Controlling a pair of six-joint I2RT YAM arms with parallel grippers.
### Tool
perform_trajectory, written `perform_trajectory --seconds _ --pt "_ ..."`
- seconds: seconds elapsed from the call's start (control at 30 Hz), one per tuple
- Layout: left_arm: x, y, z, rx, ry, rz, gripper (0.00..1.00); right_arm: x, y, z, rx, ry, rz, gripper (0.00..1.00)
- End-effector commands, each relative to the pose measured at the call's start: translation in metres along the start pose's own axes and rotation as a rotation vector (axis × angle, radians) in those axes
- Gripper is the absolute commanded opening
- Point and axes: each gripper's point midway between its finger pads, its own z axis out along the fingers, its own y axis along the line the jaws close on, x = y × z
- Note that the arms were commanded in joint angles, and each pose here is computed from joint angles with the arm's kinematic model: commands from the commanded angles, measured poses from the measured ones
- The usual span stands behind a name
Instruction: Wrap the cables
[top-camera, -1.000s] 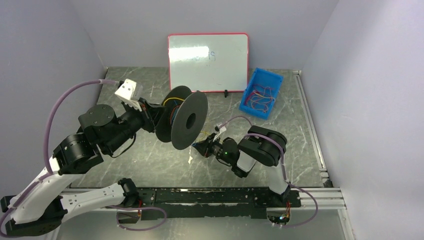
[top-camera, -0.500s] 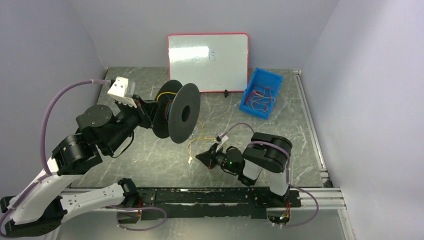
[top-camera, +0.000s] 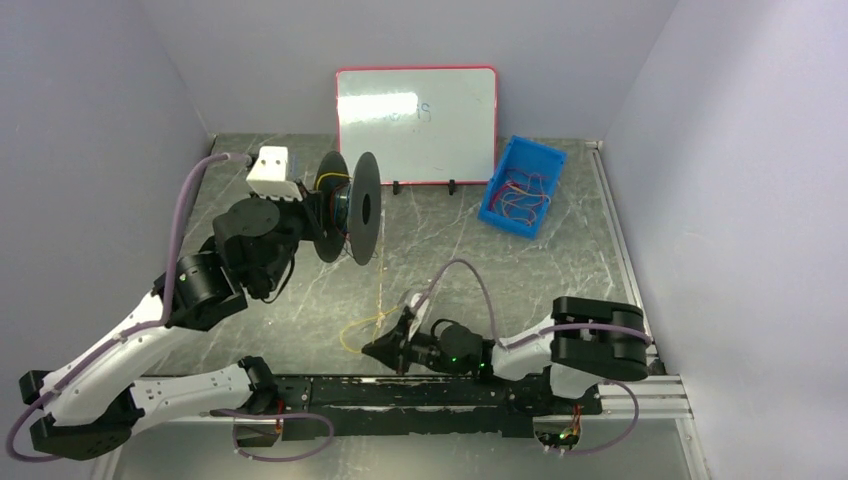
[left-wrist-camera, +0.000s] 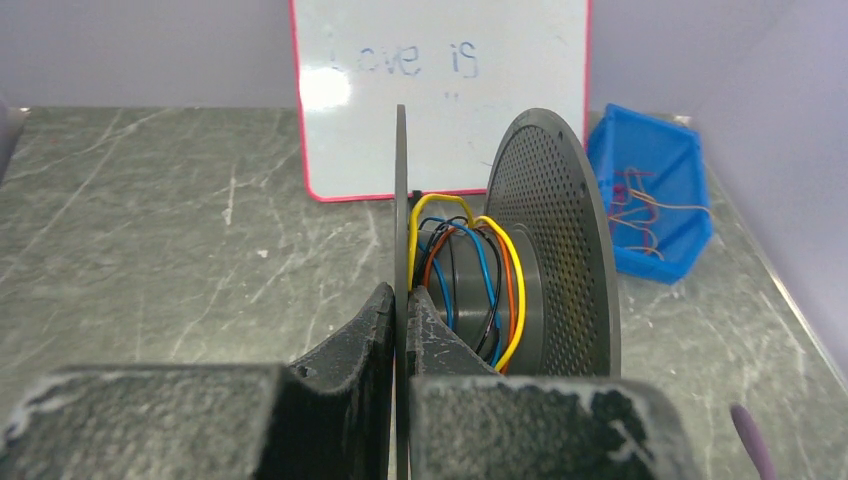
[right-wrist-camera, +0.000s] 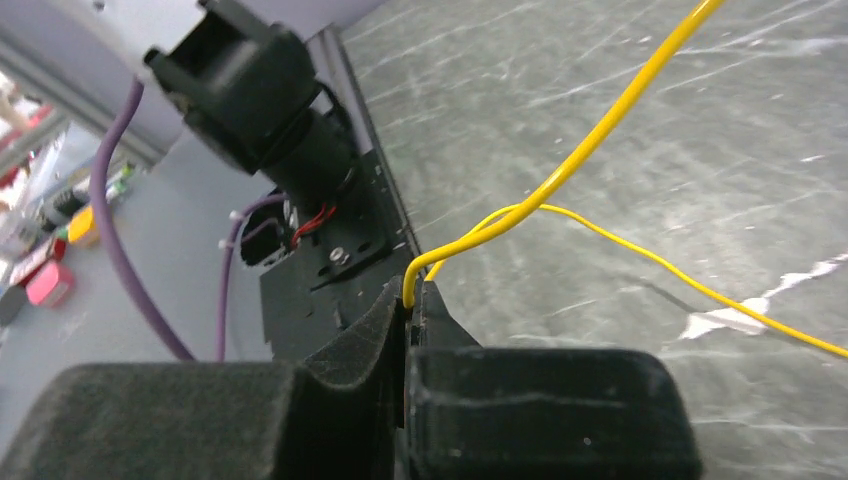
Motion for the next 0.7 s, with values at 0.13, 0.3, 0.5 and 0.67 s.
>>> perform_trajectory --seconds 0.13,0.3,0.5,0.67 --pt "-0.029 0.010 0.010 -0.123 -0.138 -0.079 0.07 0.041 0.030 -0.005 0.013 0.210 -0.133 0.00" --pt "-0.028 0.008 0.016 -0.145 -0.140 -0.051 0.07 0.048 0.038 -0.005 0.014 0.242 -0.148 0.00" --pt "-0.012 0.006 0.032 -0.183 -0.102 0.019 0.07 0.042 0.058 -0.002 0.006 0.269 -0.198 0.00" --pt "0.019 0.010 0.047 -0.217 -0.041 0.069 0.07 0.016 0.076 -0.005 0.014 0.242 -0.230 0.00"
